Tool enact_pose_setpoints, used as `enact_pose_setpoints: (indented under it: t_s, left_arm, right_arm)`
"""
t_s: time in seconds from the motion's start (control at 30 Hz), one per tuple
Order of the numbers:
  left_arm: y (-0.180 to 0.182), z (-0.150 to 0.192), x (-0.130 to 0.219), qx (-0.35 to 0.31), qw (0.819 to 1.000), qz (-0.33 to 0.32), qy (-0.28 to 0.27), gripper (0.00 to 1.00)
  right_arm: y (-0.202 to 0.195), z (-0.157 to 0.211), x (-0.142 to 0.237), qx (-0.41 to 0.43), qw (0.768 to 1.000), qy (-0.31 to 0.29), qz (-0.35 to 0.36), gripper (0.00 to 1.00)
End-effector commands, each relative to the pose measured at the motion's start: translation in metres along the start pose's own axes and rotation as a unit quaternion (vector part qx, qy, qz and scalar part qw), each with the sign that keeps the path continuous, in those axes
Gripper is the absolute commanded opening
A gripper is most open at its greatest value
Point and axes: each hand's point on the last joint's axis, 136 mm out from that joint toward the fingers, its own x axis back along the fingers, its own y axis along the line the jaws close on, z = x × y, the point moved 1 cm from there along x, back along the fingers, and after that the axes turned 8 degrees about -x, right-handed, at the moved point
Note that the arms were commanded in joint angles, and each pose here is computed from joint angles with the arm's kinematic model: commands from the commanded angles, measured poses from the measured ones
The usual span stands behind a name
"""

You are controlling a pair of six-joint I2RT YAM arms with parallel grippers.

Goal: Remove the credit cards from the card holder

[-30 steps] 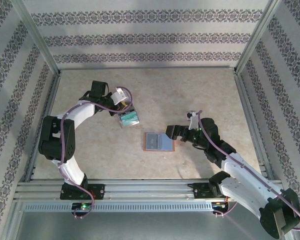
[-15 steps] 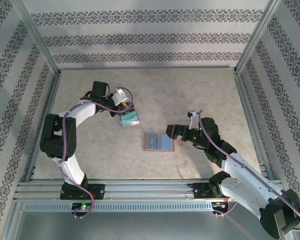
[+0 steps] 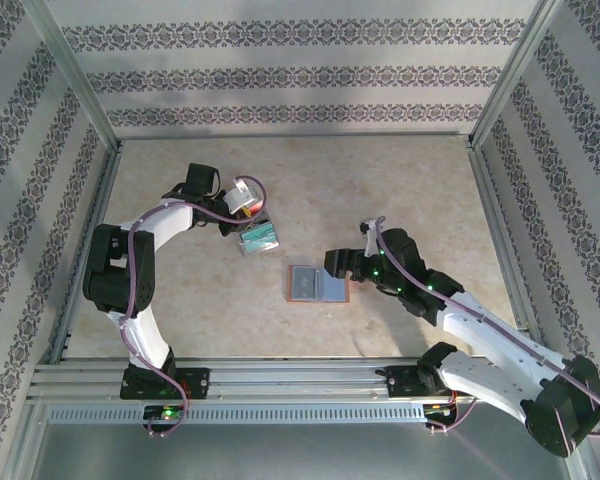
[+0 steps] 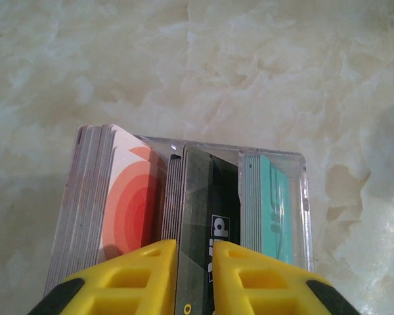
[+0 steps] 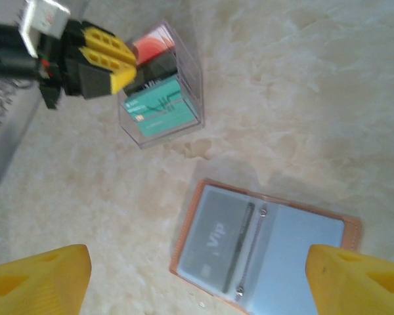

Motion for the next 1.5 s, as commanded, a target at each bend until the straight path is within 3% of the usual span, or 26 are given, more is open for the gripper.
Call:
enact_pose_setpoints:
  t_s: [0.0, 0.17, 0.3, 0.37, 0.4, 0.67, 0.83, 0.93, 1.13, 1.47]
  left_arm:
    - [0.004, -0.033, 0.030, 0.009, 0.999, -0.013, -0.039, 0.29]
    - [0.006, -0.058, 0.058, 0.043, 0.995, -0.050, -0.069, 0.50]
    - [0.011, -0.065, 0.082, 0.088, 0.986, -0.113, -0.092, 0.74]
    - [0.016, -0.064, 0.094, 0.115, 0.977, -0.153, -0.098, 0.95]
    - [0.018, -0.062, 0.100, 0.130, 0.971, -0.173, -0.099, 0.99]
    - [0.027, -0.037, 0.135, 0.239, 0.926, -0.282, -0.075, 0.99]
    - [0.032, -0.018, 0.165, 0.292, 0.880, -0.367, -0.071, 0.99]
    - [0.029, -0.013, 0.177, 0.309, 0.864, -0.389, -0.075, 0.99]
    - [0.023, -0.013, 0.191, 0.327, 0.848, -0.405, -0.099, 0.99]
    - [0.022, -0.008, 0.190, 0.339, 0.843, -0.407, -0.095, 0.99]
  right_arm:
    - [-0.012, 0.002, -0.005, 0.032, 0.996, 0.012, 0.087, 0.83]
    - [-0.013, 0.013, -0.022, 0.058, 0.982, 0.061, 0.169, 0.78]
    - [-0.009, 0.023, -0.037, 0.076, 0.969, 0.101, 0.211, 0.74]
    - [-0.007, 0.029, -0.046, 0.086, 0.963, 0.121, 0.225, 0.70]
    - [-0.006, 0.033, -0.051, 0.089, 0.960, 0.133, 0.231, 0.69]
    - [0.001, 0.062, -0.089, 0.094, 0.942, 0.198, 0.252, 0.63]
    - [0.001, 0.079, -0.110, 0.082, 0.935, 0.226, 0.260, 0.58]
    - [-0.003, 0.089, -0.120, 0.078, 0.931, 0.239, 0.264, 0.57]
    - [-0.012, 0.101, -0.126, 0.075, 0.925, 0.251, 0.275, 0.59]
    - [-0.013, 0.110, -0.130, 0.074, 0.924, 0.260, 0.270, 0.65]
